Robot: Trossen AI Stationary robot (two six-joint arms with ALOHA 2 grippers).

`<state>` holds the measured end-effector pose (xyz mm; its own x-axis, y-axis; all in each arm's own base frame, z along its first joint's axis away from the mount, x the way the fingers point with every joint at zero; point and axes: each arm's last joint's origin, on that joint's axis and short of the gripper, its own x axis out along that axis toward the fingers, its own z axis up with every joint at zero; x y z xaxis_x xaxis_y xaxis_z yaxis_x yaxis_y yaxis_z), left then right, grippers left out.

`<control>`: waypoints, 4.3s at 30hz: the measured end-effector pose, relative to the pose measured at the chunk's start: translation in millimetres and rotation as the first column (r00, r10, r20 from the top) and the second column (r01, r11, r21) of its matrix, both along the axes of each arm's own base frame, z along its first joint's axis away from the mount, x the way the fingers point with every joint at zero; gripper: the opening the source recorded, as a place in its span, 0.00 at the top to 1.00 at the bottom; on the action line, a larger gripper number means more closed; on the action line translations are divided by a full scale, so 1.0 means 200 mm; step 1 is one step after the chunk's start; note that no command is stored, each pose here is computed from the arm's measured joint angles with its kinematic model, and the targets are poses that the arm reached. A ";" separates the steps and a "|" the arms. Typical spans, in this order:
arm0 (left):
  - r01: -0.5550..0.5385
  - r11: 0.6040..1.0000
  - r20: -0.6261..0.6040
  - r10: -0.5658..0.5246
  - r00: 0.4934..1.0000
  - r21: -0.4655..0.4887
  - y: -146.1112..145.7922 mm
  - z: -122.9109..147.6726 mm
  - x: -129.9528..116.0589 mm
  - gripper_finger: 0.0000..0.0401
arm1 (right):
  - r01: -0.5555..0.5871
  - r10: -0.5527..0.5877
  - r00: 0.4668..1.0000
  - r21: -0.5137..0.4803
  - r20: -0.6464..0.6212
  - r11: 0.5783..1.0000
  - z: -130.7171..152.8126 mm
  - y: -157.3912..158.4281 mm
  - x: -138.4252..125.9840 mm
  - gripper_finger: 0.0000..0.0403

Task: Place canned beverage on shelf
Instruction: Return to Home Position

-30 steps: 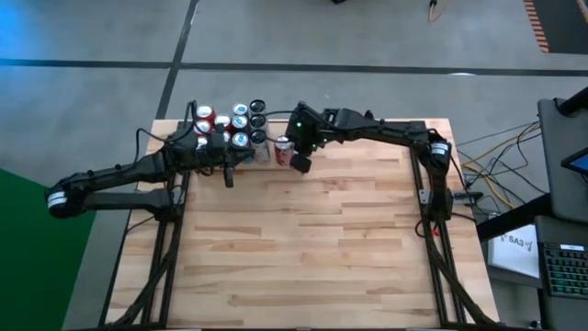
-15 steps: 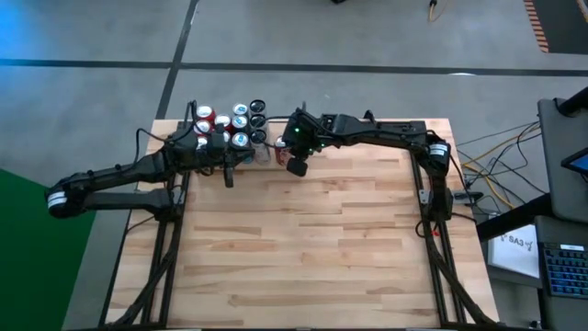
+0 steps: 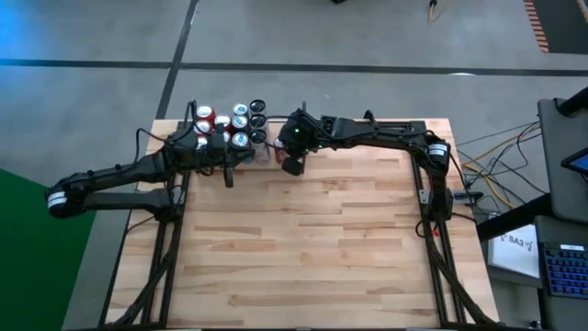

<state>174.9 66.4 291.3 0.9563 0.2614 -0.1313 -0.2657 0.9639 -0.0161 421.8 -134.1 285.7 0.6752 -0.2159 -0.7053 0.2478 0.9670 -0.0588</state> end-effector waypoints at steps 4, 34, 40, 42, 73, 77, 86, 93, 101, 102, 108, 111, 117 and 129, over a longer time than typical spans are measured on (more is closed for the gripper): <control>0.000 1.000 0.000 0.000 1.000 0.000 0.00 0.00 0.00 1.00 | -0.013 0.014 1.000 -0.021 0.028 1.000 0.01 0.00 0.01 0.98; 0.379 0.912 0.231 -0.407 0.884 0.156 -0.41 -0.01 -0.19 1.00 | -0.371 0.374 0.831 -0.091 0.412 0.924 0.08 0.81 -0.50 0.98; 0.362 0.914 0.318 -0.403 0.858 0.182 -0.40 -0.10 -0.32 1.00 | -0.353 0.335 0.810 -0.057 0.480 0.934 0.03 0.80 -0.73 0.98; 0.339 0.922 0.351 -0.385 0.854 0.186 -0.39 -0.13 -0.37 1.00 | -0.351 0.332 0.800 -0.060 0.500 0.935 0.02 0.79 -0.80 0.98; 0.253 0.963 0.347 -0.271 0.898 0.098 -0.37 -0.41 -0.43 1.00 | -0.247 0.232 0.666 -0.085 0.708 0.965 -0.33 0.72 -1.46 0.98; 0.254 0.964 0.359 -0.264 0.895 0.075 -0.37 -0.51 -0.41 1.00 | -0.235 0.247 0.598 -0.127 0.762 0.964 -0.37 0.71 -1.55 0.98; 0.106 0.994 0.263 -0.106 0.959 0.013 -0.34 -0.56 -0.39 1.00 | -0.200 0.272 0.549 -0.192 0.791 0.961 -0.51 0.70 -1.63 0.98; -0.017 1.000 0.185 0.018 0.983 -0.008 -0.33 -0.59 -0.39 1.00 | -0.154 0.286 0.641 -0.246 0.712 0.957 -0.56 0.69 -1.61 0.98; -0.015 1.000 0.173 0.016 0.985 -0.007 -0.33 -0.58 -0.38 1.00 | -0.144 0.181 0.654 -0.114 0.735 0.983 -0.56 0.69 -1.60 0.98; -0.015 1.000 0.177 0.016 0.984 -0.007 -0.33 -0.58 -0.38 1.00 | -0.144 0.181 0.654 -0.114 0.735 0.983 -0.56 0.69 -1.60 0.98; -0.015 1.000 0.172 0.016 0.985 -0.006 -0.33 -0.58 -0.38 1.00 | -0.145 0.181 0.656 -0.114 0.733 0.983 -0.57 0.69 -1.60 0.98; -0.015 1.000 0.171 0.016 0.985 -0.006 -0.33 -0.58 -0.38 1.00 | -0.146 0.182 0.657 -0.114 0.732 0.983 -0.57 0.69 -1.60 0.98; -0.014 1.000 0.171 0.015 0.985 -0.006 -0.33 -0.58 -0.38 1.00 | -0.146 0.182 0.657 -0.113 0.731 0.983 -0.57 0.69 -1.60 0.98; -0.014 1.000 0.169 0.015 0.986 -0.006 -0.33 -0.58 -0.38 1.00 | -0.146 0.182 0.658 -0.113 0.731 0.983 -0.57 0.69 -1.60 0.98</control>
<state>98.6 0.5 175.5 0.9610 0.2749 0.0302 -0.2725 0.9598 -0.0665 101.3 3.4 172.1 0.9969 -0.0666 0.0430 0.0652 0.9974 0.0318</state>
